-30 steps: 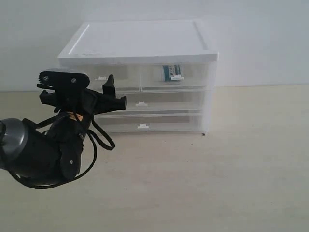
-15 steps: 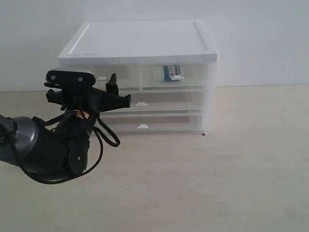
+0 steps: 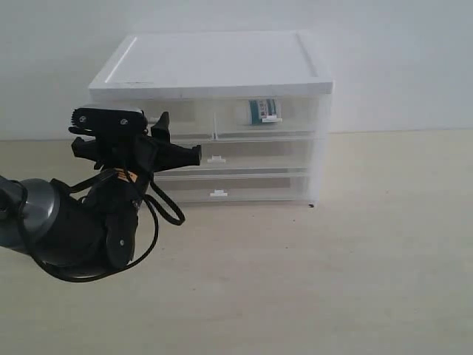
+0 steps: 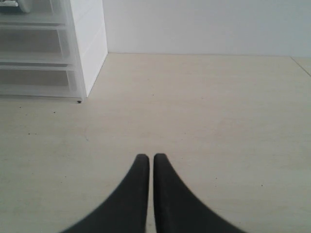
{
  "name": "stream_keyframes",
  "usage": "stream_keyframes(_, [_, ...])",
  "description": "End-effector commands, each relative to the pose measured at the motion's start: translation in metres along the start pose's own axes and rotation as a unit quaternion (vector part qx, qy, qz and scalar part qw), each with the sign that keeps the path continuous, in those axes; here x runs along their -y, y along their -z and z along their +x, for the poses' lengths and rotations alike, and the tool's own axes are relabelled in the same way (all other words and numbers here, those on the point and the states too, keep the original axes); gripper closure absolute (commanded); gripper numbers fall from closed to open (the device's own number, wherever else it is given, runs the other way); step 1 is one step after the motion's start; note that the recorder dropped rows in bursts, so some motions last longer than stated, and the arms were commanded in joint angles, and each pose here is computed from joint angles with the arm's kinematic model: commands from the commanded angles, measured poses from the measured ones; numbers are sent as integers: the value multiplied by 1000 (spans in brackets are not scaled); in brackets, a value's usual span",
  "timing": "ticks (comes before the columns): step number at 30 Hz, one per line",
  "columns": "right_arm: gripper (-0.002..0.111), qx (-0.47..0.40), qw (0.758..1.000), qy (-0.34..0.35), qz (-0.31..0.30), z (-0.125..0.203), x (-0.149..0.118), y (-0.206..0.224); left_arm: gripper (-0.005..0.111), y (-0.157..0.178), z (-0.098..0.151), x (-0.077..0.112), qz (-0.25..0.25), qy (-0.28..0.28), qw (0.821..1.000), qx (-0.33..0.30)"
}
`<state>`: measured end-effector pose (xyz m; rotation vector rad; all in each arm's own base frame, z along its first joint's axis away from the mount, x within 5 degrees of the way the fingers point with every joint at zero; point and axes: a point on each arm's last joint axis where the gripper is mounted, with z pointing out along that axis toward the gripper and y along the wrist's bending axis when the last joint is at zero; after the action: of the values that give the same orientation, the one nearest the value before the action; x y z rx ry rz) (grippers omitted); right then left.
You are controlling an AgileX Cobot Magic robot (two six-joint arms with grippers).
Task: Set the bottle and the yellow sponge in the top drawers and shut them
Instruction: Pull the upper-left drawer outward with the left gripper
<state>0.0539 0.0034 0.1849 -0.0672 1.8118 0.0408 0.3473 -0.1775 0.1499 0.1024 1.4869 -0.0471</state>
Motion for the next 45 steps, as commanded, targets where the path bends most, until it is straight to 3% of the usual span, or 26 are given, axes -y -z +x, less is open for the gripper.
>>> stream_keyframes(1, [107, 3, 1000, 0, 1, 1, 0, 0, 102, 0, 0, -4, -19, 1, 1000, -2])
stream_keyframes(13, [107, 3, 1000, 0, 1, 1, 0, 0, 102, 45, -14, -4, 8, -4, 1000, -23])
stream_keyframes(29, [107, 3, 1000, 0, 1, 1, 0, 0, 102, 99, -6, 12, -11, 13, 996, -84])
stream_keyframes(39, [107, 3, 1000, 0, 1, 1, 0, 0, 102, 117, -22, 11, -14, 34, 996, -80])
stream_keyframes(42, [107, 3, 1000, 0, 1, 1, 0, 0, 92, 119, -25, 10, -6, 32, 997, -75])
stream_keyframes(45, [107, 3, 1000, 0, 1, 1, 0, 0, 65, 121, -26, 13, 19, 4, 997, -69])
